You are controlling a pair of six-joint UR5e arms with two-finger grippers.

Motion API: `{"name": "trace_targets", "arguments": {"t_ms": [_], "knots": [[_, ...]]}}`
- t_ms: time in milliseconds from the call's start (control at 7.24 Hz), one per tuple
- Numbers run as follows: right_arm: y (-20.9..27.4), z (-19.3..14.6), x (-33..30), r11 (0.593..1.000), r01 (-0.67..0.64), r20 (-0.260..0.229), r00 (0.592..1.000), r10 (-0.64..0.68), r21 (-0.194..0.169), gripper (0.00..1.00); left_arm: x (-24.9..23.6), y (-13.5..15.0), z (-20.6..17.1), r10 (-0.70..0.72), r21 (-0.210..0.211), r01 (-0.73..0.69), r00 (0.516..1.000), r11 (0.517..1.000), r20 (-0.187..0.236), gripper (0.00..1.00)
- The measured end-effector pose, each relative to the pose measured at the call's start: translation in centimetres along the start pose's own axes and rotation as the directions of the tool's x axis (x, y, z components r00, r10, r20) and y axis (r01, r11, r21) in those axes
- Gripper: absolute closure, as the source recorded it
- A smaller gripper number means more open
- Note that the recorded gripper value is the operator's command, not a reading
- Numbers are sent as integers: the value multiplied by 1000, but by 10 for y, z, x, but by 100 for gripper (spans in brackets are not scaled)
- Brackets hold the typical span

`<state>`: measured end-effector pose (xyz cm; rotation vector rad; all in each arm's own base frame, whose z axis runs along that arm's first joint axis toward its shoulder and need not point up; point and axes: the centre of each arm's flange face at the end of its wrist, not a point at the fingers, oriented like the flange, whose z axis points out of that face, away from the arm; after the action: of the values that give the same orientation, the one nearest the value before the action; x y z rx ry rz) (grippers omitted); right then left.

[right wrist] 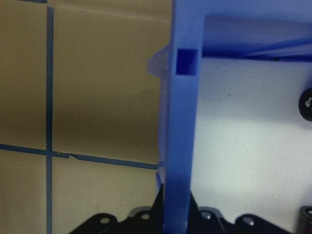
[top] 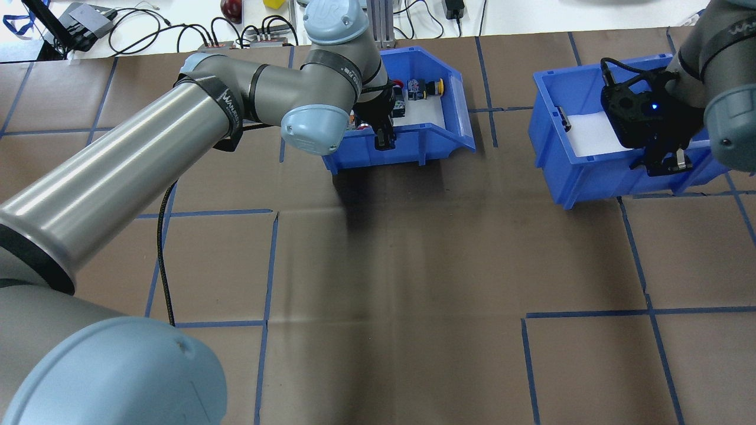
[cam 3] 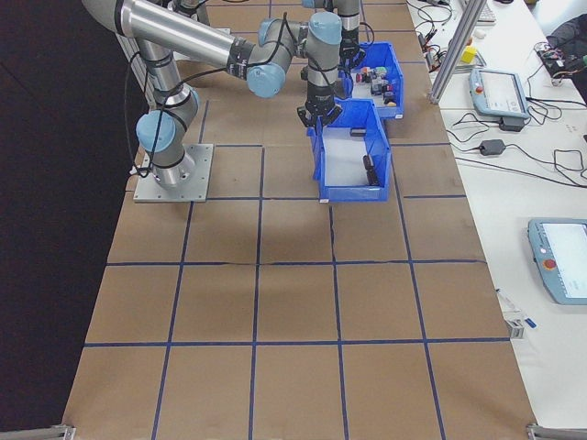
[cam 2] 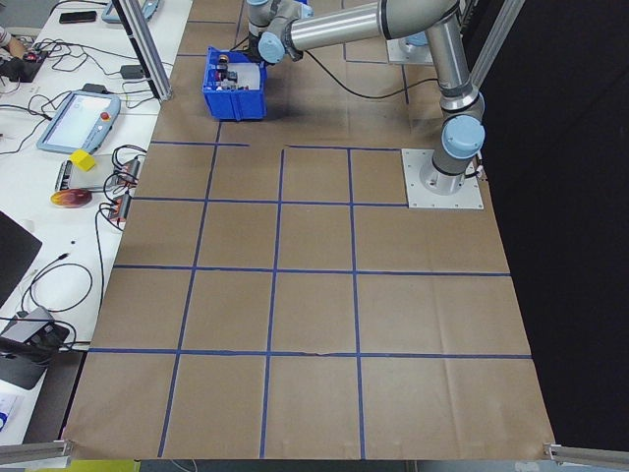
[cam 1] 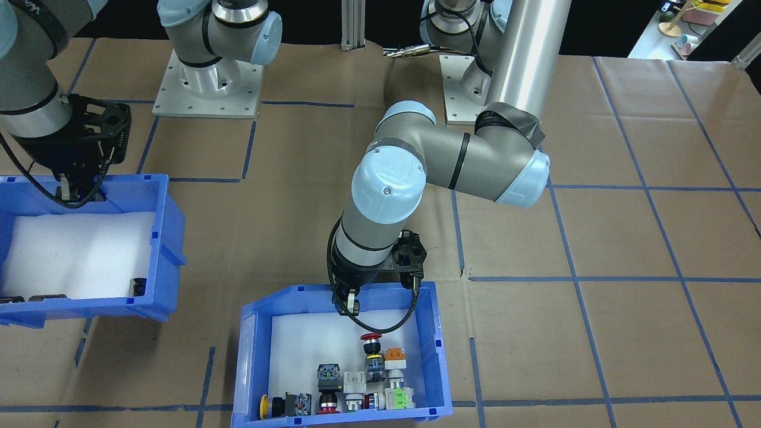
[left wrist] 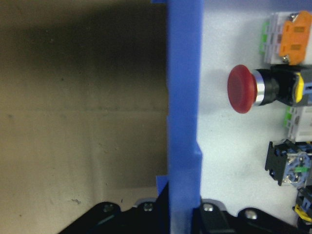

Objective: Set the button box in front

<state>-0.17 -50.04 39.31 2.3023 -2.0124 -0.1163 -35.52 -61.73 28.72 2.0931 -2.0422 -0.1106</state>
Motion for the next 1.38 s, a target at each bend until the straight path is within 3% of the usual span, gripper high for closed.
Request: {"name": "trace_targets", "arguments": {"t_ms": [276, 415, 553, 691, 967, 1106, 1382], "knots": [[0, 6, -3, 1000, -2, 15, 1000, 2, 6, 91, -16, 17, 3, 32, -2, -32, 999, 999, 11, 96], [0, 8, -4, 1000, -1, 22, 1000, 1, 9, 91, -23, 26, 1, 53, -3, -53, 999, 999, 13, 56], [0, 10, -5, 1000, -1, 27, 1000, 1, 12, 91, -26, 29, 3, 71, 3, -71, 997, 997, 16, 23], [-1, 11, -6, 1000, -1, 31, 1000, 1, 13, 91, -27, 26, 7, 93, 39, -93, 996, 995, 14, 6], [-1, 12, -7, 1000, -3, 36, 999, 2, 14, 91, -22, 18, -4, 142, 166, -136, 989, 977, -29, 5], [-2, 13, -10, 1000, -4, 39, 999, 4, 15, 91, -26, 16, -21, 190, 192, -181, 981, 965, -30, 4], [-17, 15, -40, 1000, -13, 38, 999, 13, 16, 91, -38, 1, -69, 382, 216, -386, 922, 897, 62, 3]]}}
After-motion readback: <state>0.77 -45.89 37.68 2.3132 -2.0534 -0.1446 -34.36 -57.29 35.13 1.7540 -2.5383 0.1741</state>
